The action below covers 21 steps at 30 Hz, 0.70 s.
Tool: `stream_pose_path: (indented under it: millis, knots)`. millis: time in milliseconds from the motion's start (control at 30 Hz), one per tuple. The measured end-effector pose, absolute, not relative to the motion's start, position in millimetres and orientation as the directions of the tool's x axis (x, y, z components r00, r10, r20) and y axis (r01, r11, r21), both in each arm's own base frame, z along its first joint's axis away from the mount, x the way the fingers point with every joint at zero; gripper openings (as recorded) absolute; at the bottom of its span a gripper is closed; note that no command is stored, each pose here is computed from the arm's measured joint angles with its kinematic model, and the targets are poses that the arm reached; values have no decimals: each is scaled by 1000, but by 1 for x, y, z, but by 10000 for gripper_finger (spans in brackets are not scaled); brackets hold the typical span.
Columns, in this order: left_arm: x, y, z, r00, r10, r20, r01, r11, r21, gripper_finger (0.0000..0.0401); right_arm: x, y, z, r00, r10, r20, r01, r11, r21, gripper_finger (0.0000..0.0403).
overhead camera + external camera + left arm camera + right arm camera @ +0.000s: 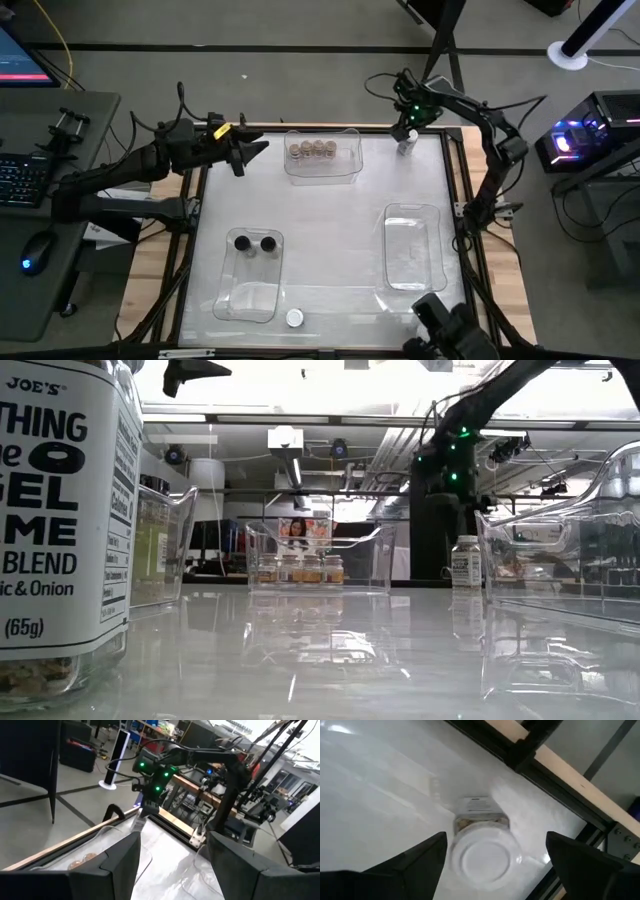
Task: Sort spices by type
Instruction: Put the white seasoning bottle into the bottom right transparent bin
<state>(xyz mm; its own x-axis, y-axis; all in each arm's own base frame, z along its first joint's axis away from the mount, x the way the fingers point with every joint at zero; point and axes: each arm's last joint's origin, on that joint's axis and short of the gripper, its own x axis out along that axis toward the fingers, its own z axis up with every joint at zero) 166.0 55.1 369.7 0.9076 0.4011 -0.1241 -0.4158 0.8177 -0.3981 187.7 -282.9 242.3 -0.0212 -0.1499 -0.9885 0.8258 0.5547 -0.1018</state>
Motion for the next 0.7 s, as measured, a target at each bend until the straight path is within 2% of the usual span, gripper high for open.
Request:
stream_pose_path:
  millis: [367, 700]
  knots:
    - [166, 55, 369, 907, 402, -126, -417, 817, -398, 218, 187, -286, 231, 9, -70, -998, 817, 576, -33, 336]
    - [166, 55, 369, 907, 402, -128, -419, 822, -387, 218, 186, -284, 226, -16, -8, -1000, 849, 528, -18, 334]
